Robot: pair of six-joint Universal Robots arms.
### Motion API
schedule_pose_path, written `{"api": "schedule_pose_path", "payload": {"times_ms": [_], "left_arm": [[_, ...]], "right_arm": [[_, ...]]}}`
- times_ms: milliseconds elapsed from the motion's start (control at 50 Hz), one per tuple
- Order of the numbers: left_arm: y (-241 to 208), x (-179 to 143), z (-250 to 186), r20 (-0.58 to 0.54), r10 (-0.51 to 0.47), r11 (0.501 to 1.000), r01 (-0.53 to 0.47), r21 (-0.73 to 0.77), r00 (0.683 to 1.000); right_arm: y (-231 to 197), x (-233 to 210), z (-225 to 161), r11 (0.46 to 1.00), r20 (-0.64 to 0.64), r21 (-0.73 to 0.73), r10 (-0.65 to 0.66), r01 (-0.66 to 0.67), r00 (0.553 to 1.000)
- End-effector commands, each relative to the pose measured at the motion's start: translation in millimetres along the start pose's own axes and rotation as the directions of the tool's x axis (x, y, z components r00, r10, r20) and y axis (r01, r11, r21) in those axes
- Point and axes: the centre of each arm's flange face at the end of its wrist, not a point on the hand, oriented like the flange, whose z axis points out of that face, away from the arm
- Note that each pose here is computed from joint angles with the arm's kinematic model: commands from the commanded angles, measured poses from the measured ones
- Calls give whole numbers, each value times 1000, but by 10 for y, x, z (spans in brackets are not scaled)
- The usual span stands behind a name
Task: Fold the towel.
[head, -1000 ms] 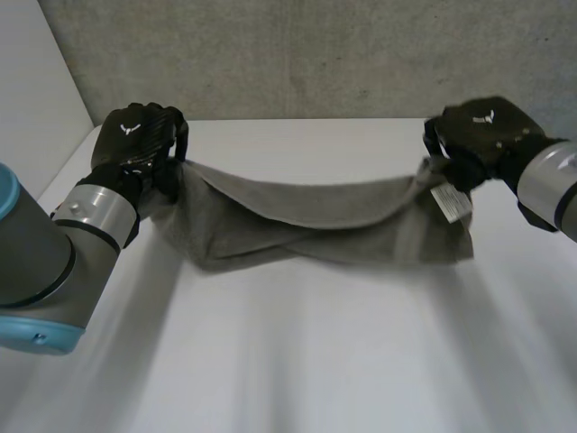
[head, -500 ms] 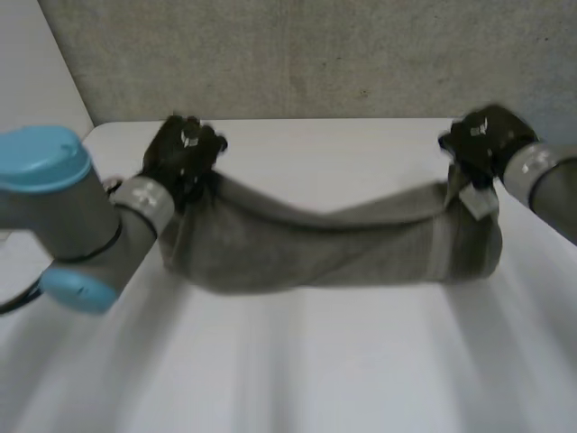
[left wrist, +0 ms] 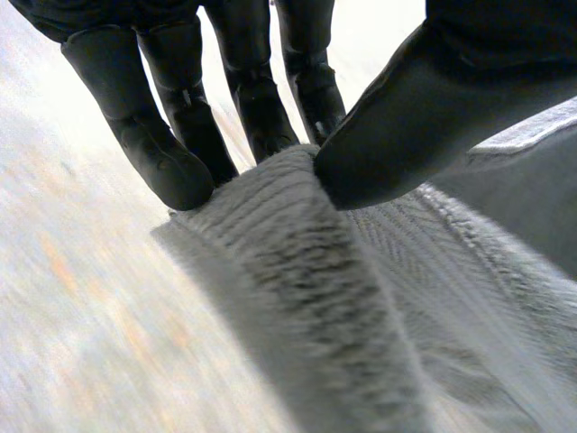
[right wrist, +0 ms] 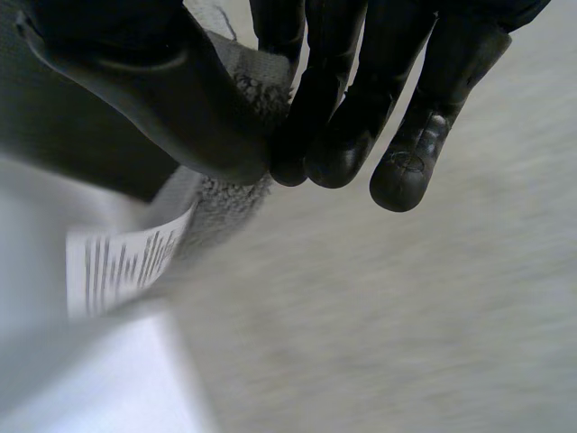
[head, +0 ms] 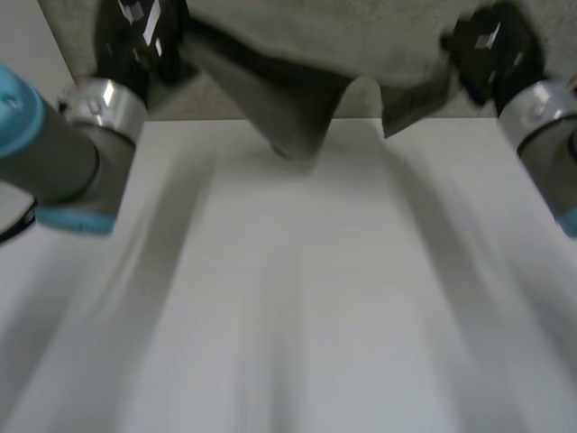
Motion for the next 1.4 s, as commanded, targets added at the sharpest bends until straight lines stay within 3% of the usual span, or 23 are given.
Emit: {"api": "schedule_pose_path", "payload": {"times_ms": [20,80,180,580,740,840,1020,1160,1400], "left_arm": [[692,289,-741,-202,99,956,-149,-254,974],[859,320,-998,-274,157,921,-241,-305,949],[941,395,-1203,-338,193,894,-307,-326,921],[822,560,-1280,-368,181,903,-302,-304,912],[804,582,-1273,-370,182,906,-302,-296,911],[795,583,-1267,-369,184,907,-302,-294,911],[805,579,-1272,-368,183,906,-302,-298,912],[805,568,-1260,-366,185,906,-303,-296,912],[808,561,-1260,-364,185,905,-303,-299,913]], "right_arm": [[484,-574,-511,965,307,-259,117,-35,944],[644,-697,-679,953,362,-303,118,-3,925],[805,-742,-824,931,378,-364,132,16,916],[997,-913,-1117,857,350,-508,290,-79,891],[909,-775,-1153,850,263,-499,337,-172,904],[865,-771,-1214,814,205,-516,420,-267,884],[922,-807,-1164,838,182,-477,390,-266,903],[1178,-952,-1127,802,177,-540,406,-257,896],[1304,-928,-1000,796,135,-553,379,-247,916]]}}
